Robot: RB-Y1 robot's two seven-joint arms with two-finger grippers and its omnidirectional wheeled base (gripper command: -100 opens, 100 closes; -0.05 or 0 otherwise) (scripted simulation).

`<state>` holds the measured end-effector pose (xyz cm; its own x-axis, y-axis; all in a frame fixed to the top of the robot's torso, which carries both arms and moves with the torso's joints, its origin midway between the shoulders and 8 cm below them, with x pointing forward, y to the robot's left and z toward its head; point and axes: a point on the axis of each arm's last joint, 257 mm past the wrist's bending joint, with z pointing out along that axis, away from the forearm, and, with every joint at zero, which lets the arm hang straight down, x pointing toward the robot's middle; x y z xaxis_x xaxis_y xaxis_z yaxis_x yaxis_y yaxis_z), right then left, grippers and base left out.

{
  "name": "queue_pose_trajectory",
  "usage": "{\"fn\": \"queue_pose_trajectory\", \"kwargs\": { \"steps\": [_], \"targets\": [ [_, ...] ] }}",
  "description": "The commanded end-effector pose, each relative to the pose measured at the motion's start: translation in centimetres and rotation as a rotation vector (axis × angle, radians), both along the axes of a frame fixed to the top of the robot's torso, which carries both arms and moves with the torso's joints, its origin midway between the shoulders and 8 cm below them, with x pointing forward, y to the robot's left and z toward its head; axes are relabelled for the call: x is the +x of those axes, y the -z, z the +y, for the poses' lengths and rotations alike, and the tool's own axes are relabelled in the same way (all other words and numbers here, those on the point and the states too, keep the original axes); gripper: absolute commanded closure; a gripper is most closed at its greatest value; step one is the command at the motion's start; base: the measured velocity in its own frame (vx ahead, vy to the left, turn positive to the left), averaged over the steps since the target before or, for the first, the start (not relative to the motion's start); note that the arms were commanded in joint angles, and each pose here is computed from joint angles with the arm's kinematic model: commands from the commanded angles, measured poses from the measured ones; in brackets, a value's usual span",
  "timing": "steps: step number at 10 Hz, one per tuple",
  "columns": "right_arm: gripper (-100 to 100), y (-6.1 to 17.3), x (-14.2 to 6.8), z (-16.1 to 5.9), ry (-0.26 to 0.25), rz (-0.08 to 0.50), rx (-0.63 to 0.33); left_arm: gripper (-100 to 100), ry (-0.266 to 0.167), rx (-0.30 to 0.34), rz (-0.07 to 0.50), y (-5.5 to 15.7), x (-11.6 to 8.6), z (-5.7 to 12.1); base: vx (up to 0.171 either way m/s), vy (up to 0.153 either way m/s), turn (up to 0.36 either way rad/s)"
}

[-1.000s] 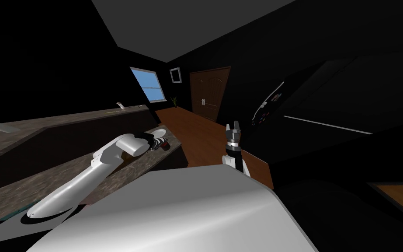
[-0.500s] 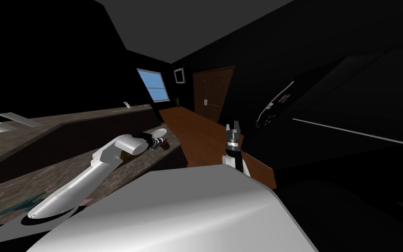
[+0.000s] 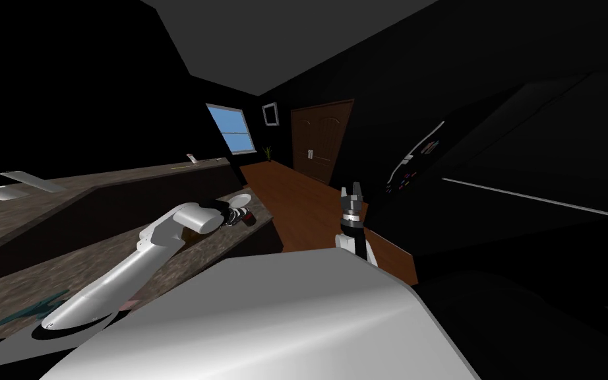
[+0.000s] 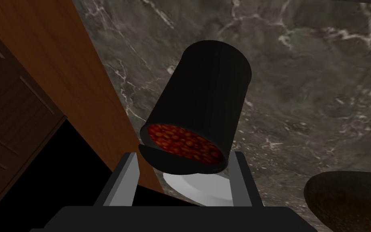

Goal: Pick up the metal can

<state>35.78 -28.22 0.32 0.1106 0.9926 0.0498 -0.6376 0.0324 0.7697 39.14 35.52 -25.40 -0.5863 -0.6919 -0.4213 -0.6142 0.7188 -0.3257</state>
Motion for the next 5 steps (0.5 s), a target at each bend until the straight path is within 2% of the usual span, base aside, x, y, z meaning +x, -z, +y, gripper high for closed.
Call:
{"fn": "queue_pose_trajectory", "kwargs": {
  "steps": [1, 2, 3, 5],
  "targets": [
    [0, 0.0, 0.0, 0.0, 0.0, 0.0, 0.0, 100, 0.0, 0.0, 0.0, 0.0, 0.0, 0.0, 0.0, 0.0, 0.0],
    [0, 0.0, 0.0, 0.0, 0.0, 0.0, 0.0, 0, 0.0, 0.0, 0.0, 0.0, 0.0, 0.0, 0.0, 0.0, 0.0],
    [0, 0.0, 0.0, 0.0, 0.0, 0.0, 0.0, 100, -0.01, 0.002, 0.003, -0.21, -0.25, -0.37, -0.013, 0.036, -0.112],
    [0, 0.0, 0.0, 0.0, 0.0, 0.0, 0.0, 100, -0.026, 0.002, 0.006, -0.4, -0.56, -0.71, -0.021, 0.08, -0.159]
  ]
}}
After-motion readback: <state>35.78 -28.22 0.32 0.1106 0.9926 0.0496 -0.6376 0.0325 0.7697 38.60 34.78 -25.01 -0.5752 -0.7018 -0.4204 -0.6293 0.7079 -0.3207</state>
